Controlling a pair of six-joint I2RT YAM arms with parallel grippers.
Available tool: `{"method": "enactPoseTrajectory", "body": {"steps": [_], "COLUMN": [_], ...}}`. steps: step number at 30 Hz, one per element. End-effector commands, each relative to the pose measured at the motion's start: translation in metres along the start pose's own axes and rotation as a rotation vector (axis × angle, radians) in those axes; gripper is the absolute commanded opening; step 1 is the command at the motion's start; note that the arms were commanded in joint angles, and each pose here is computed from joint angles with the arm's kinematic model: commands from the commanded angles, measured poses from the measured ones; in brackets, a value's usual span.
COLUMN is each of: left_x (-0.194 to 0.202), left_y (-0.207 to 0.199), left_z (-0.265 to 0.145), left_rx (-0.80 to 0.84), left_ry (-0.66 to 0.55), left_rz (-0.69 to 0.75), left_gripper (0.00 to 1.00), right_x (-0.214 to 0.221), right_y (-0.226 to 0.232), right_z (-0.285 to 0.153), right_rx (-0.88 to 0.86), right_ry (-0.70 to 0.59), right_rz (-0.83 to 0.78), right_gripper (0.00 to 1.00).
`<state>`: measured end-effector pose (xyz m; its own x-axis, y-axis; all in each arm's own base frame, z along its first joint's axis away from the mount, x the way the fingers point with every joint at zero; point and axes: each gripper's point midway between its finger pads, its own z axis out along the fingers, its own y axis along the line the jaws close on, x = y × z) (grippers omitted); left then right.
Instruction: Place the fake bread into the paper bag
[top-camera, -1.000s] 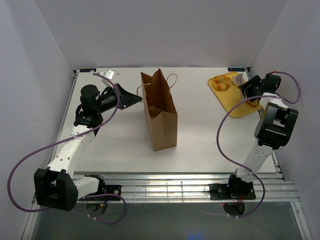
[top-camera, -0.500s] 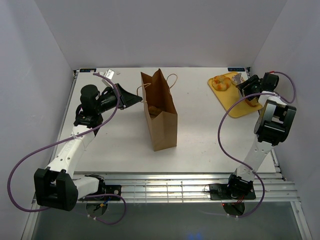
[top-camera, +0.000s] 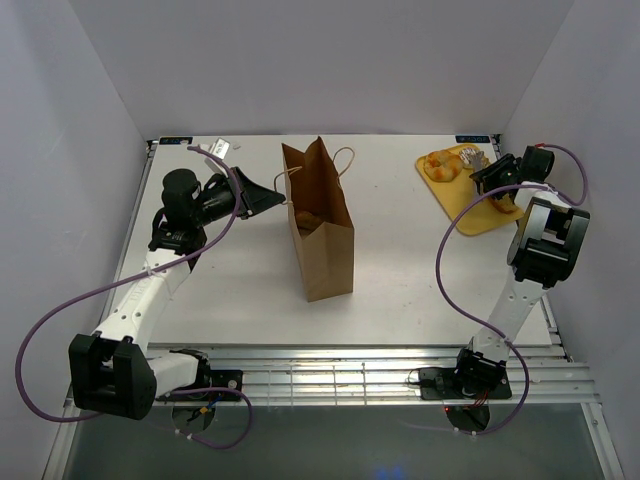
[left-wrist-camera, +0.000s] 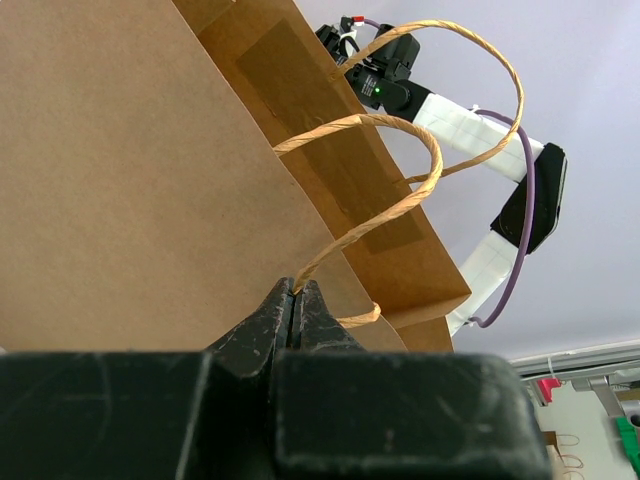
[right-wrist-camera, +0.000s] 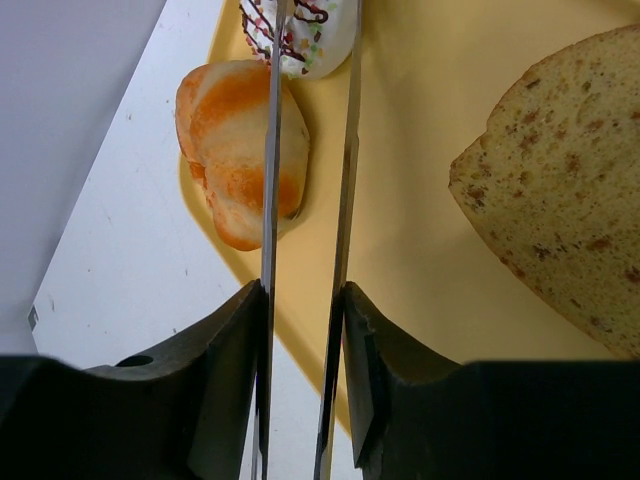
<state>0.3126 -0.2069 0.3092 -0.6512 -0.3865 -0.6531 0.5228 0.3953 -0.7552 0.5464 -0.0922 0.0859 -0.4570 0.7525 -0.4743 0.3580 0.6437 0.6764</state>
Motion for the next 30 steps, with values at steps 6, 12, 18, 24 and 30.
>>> {"method": "enactPoseTrajectory", "body": {"steps": [6, 12, 18, 24, 30], "left_x": [0.001, 0.001, 0.001, 0.0, 0.0], "left_y": [-0.004, -0.003, -0.004, -0.007, -0.007], "left_z": [-0.001, -0.002, -0.003, -0.006, -0.008], "left_rx": [0.013, 0.008, 0.003, -0.001, -0.011], "left_ry": [0.005, 0.0, -0.009, -0.022, -0.025], "left_rz": [0.03, 0.032, 0.03, 0.034, 0.031], "left_gripper": [0.0, 0.0, 0.0, 0.0, 0.0], "right_x": [-0.017, -0.013, -0.007, -0.001, 0.015], "right_y": [0.019, 0.022, 0.031, 0.037, 0.045], "right_z": [-0.01, -0.031, -0.065, -0.098, -0.135], "right_rx": [-0.042, -0.061, -0.09, -0.095, -0.107], "right_ry": [-0.05, -0.081, -0.145, -0.21, -0.236], "right_rz": [-0.015, 0.007, 0.01, -0.004, -0.027], "right_gripper": [0.34, 0.31, 0.31, 0.3, 0.3]}}
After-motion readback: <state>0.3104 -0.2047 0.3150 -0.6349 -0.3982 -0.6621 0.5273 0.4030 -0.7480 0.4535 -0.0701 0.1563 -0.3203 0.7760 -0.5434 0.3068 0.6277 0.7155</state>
